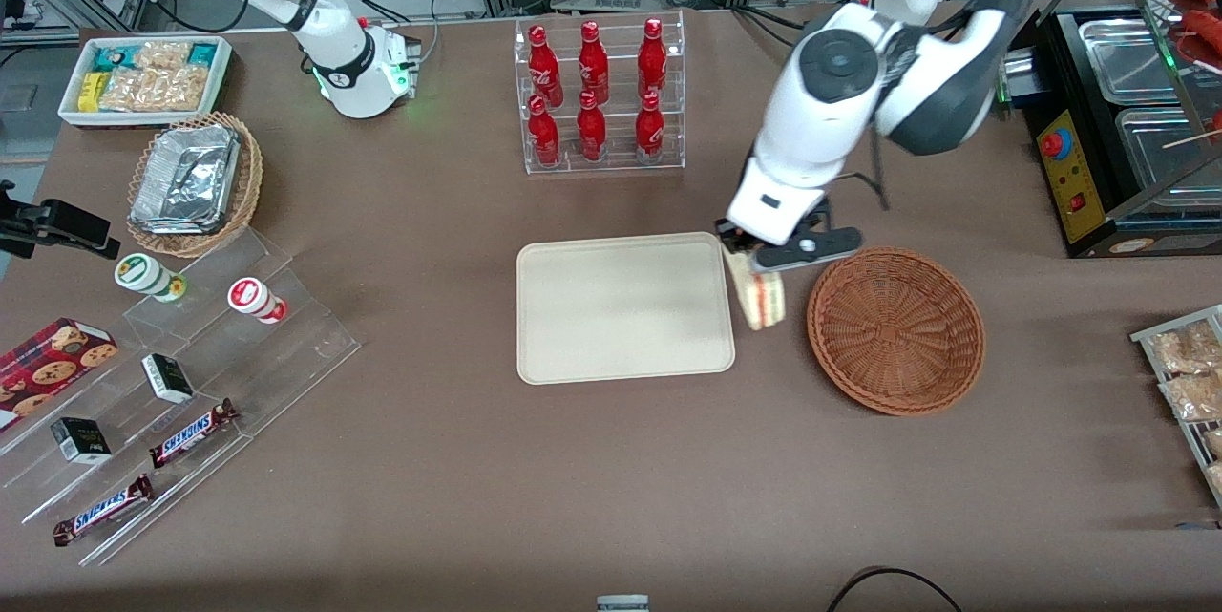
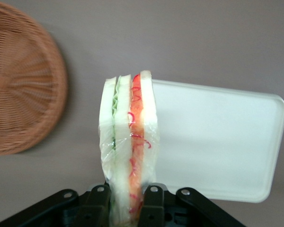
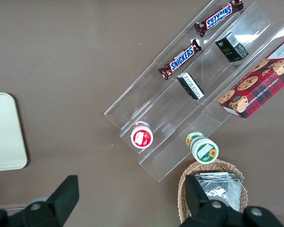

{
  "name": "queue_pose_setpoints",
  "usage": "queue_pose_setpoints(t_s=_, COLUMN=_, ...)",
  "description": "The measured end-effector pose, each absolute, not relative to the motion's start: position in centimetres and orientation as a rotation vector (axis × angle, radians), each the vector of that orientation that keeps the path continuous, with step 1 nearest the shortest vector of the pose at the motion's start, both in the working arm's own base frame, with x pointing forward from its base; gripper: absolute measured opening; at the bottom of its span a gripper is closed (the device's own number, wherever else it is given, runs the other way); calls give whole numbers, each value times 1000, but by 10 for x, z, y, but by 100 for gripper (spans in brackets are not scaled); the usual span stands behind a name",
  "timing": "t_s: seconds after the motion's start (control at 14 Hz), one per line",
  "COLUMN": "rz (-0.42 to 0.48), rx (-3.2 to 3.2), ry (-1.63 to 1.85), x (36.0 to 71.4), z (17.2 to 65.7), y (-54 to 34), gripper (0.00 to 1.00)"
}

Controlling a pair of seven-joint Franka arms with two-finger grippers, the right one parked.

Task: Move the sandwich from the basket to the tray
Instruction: 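Carry the sandwich with the left gripper over the cream tray, then lower the sandwich onto the tray and open the left gripper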

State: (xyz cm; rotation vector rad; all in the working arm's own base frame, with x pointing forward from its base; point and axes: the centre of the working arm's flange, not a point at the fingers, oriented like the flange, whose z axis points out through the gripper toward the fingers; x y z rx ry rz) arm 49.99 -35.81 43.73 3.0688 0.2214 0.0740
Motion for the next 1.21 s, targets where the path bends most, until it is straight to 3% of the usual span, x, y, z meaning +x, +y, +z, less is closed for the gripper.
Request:
queue_pose_setpoints(t_s=0.43, rz=89, rx=3072, ry=29, x=454, z=356, y=-469, gripper=19)
queue_pose_setpoints(t_s=0.86, rz=51, rx=3092, ry=134, x=471, z=271, y=-513, gripper=19)
queue_pose_setpoints(t_s=1.21, rz=75, rx=3124, ry=73, x=469, z=229, y=-516, gripper=19)
